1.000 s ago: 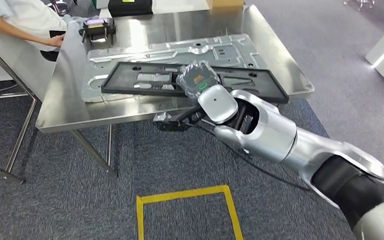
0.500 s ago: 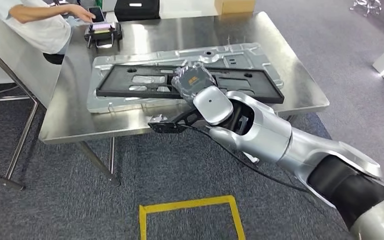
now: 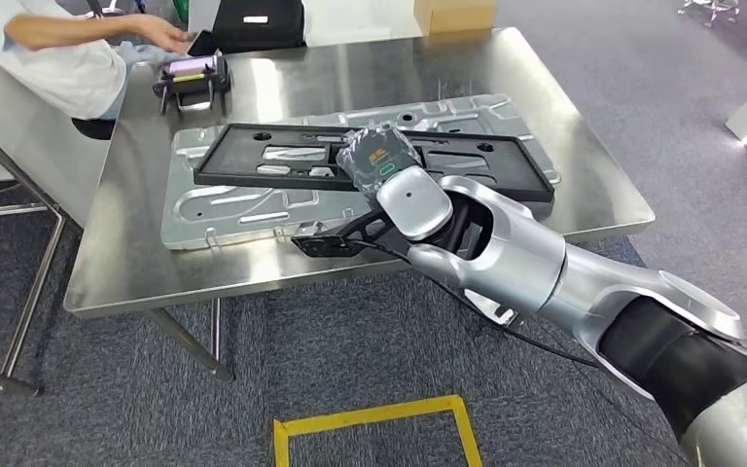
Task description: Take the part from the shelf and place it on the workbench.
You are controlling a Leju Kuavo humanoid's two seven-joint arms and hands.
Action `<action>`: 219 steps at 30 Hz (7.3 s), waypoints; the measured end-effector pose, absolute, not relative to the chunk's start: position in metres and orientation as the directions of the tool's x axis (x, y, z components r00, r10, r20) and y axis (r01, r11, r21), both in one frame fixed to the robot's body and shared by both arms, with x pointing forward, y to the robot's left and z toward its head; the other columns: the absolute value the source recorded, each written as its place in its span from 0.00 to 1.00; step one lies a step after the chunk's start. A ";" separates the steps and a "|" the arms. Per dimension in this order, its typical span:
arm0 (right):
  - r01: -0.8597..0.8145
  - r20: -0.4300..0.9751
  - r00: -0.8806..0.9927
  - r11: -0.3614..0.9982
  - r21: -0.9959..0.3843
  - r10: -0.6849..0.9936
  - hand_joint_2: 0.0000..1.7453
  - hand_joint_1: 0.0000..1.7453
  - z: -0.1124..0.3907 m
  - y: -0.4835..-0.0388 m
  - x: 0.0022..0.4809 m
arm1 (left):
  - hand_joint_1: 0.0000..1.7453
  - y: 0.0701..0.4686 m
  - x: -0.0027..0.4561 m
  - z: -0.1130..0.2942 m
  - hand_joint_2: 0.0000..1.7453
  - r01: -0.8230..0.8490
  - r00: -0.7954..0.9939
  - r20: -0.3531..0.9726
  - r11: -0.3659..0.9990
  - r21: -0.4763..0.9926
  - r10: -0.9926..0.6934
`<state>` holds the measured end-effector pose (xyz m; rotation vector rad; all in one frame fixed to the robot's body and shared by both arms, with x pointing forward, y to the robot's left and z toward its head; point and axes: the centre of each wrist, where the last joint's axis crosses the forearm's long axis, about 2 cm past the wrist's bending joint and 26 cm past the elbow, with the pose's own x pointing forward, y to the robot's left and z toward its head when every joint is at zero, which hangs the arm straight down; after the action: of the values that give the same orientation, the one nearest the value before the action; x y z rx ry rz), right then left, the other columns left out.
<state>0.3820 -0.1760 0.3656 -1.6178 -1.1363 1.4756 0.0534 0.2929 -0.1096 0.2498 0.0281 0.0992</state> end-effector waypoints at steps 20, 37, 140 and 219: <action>0.150 -0.400 -0.055 -0.388 -0.909 0.915 1.00 1.00 0.352 -0.166 0.388 | 0.00 0.293 0.058 -0.109 1.00 -0.096 0.995 -0.010 0.964 0.246 0.102; 0.140 -0.374 -0.073 -0.362 -0.922 0.925 1.00 1.00 0.342 -0.162 0.394 | 0.00 0.294 0.058 -0.109 1.00 -0.096 0.995 -0.006 0.964 0.249 0.101; 0.010 -0.377 -0.053 -0.377 -0.926 0.925 0.00 0.00 0.287 -0.182 0.398 | 0.00 0.289 0.058 -0.109 0.00 -0.090 0.996 0.044 0.972 0.216 0.083; 0.067 -0.382 0.052 -0.385 -0.920 0.923 0.00 0.00 0.323 -0.217 0.381 | 0.00 0.292 0.062 -0.109 0.00 -0.093 0.995 0.067 0.971 0.222 0.080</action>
<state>0.3808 -0.2169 0.3232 -1.5717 -1.0239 1.4266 0.0621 0.2917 -0.1085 0.2270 -0.0573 0.0870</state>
